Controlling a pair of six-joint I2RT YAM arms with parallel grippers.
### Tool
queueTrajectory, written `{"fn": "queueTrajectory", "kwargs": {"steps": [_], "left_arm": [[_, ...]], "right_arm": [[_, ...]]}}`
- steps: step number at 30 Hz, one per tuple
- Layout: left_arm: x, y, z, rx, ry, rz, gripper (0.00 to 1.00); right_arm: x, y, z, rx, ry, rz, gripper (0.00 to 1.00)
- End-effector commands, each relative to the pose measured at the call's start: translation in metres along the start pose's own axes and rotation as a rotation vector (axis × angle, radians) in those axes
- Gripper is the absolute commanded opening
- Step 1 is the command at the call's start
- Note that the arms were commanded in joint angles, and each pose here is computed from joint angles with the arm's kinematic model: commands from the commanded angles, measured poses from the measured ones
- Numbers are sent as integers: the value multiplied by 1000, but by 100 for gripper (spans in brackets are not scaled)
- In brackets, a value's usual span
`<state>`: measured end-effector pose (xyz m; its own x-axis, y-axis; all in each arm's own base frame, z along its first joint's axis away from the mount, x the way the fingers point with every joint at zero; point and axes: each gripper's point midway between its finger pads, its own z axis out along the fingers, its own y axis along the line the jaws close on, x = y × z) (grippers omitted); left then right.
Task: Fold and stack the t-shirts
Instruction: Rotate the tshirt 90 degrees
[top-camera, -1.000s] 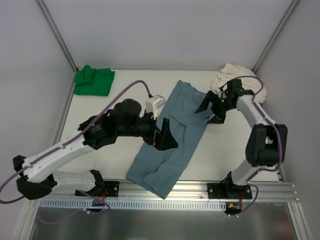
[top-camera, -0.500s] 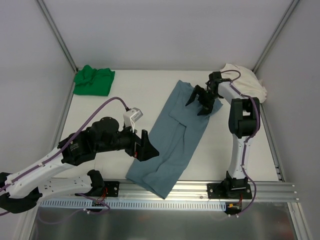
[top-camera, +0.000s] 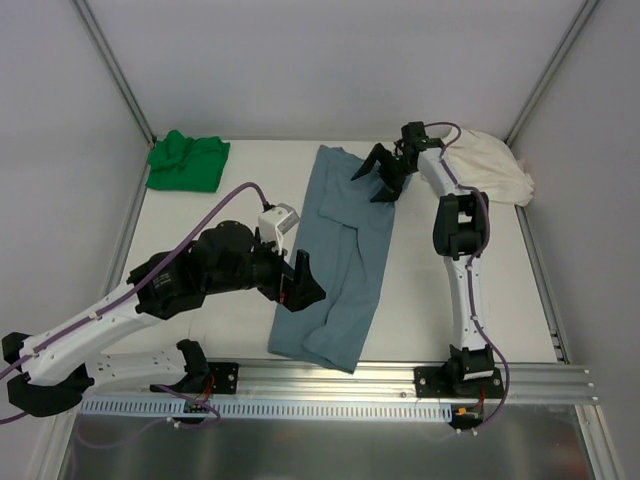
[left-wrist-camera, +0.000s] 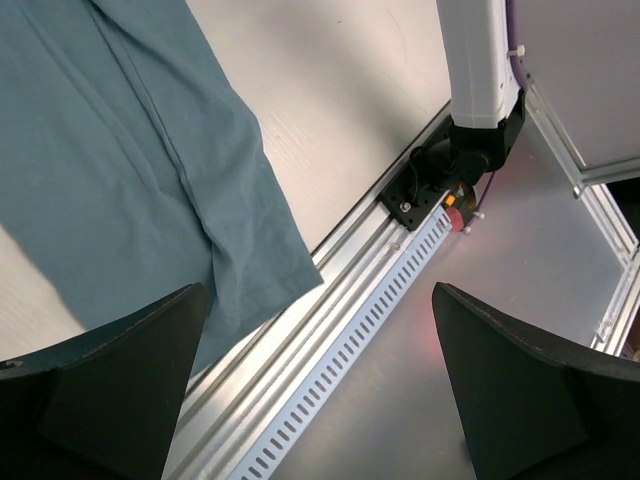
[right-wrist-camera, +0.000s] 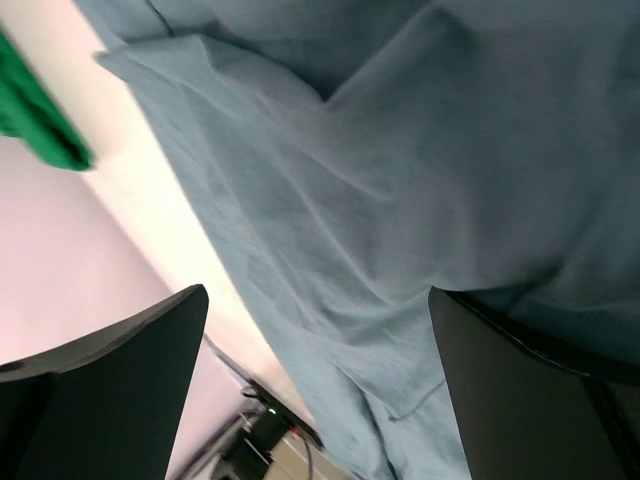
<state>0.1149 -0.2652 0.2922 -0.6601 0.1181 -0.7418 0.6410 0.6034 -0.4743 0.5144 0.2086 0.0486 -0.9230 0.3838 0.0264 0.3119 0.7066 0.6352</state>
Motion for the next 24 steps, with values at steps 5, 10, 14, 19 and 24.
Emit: {"fn": "queueTrajectory", "kwargs": {"steps": [5,10,14,19,24], "left_arm": [[-1,10,9,-59,35,84,99],[1,21,21,-117,59,110,99],[5,33,28,-156,41,100,99],[16,45,34,-153,-35,67,99],[41,64,56,-169,-22,59,99]], "right_arm": [[-39,40,56,-266,-49,43,99],[-59,88,43,-481,-118,-17,99],[-62,129,-2,-581,-193,-166,99],[-34,164,-71,-587,-244,-309,99],[42,199,-184,-563,-329,-496,100]]}}
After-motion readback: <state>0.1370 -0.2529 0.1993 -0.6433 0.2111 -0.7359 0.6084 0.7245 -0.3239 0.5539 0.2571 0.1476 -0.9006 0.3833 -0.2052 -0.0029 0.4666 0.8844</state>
